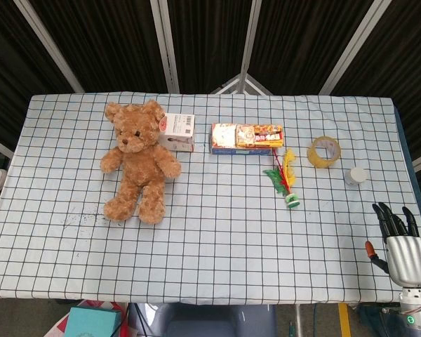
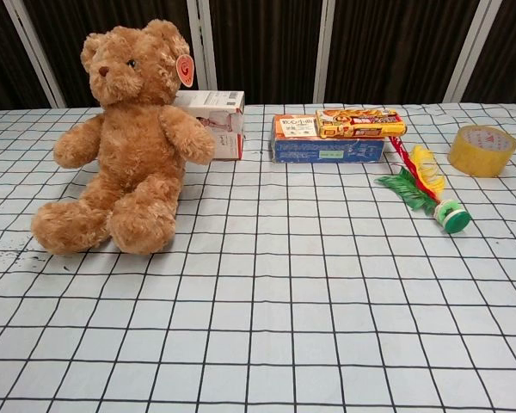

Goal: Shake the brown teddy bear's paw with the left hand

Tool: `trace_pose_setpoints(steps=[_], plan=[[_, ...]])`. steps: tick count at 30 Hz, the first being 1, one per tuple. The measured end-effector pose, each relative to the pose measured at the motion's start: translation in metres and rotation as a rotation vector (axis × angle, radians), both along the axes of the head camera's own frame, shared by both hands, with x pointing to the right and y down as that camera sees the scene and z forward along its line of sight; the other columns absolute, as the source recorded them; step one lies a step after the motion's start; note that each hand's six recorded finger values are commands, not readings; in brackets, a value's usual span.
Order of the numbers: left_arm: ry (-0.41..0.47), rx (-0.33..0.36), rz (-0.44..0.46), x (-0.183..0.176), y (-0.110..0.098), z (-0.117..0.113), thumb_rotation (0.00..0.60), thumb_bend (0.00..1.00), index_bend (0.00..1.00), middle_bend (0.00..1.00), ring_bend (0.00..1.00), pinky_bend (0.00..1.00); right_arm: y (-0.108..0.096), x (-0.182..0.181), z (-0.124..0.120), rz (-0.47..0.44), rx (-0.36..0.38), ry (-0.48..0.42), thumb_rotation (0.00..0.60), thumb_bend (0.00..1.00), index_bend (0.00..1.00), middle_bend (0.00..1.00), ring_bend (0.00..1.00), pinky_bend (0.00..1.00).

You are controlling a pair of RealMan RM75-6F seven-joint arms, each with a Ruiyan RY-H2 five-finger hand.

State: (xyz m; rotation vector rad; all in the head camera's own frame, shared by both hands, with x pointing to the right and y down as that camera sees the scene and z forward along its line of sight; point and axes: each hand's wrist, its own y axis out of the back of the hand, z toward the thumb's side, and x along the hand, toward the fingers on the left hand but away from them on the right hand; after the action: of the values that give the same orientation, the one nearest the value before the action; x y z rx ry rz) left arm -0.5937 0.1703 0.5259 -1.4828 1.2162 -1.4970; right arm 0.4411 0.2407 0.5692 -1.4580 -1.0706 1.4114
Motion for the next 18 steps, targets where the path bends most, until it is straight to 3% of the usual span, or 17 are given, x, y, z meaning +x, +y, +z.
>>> trace_pose_setpoints(steps=[18], plan=[[0.005, -0.013, -0.009, 0.0003, 0.0008, 0.0034, 0.600, 0.22, 0.12, 0.04, 0.00, 0.00, -0.0001, 0.0038, 0.0002, 0.018, -0.007, -0.002, 0.600, 0.37, 0.09, 0.12, 0.24, 0.06]])
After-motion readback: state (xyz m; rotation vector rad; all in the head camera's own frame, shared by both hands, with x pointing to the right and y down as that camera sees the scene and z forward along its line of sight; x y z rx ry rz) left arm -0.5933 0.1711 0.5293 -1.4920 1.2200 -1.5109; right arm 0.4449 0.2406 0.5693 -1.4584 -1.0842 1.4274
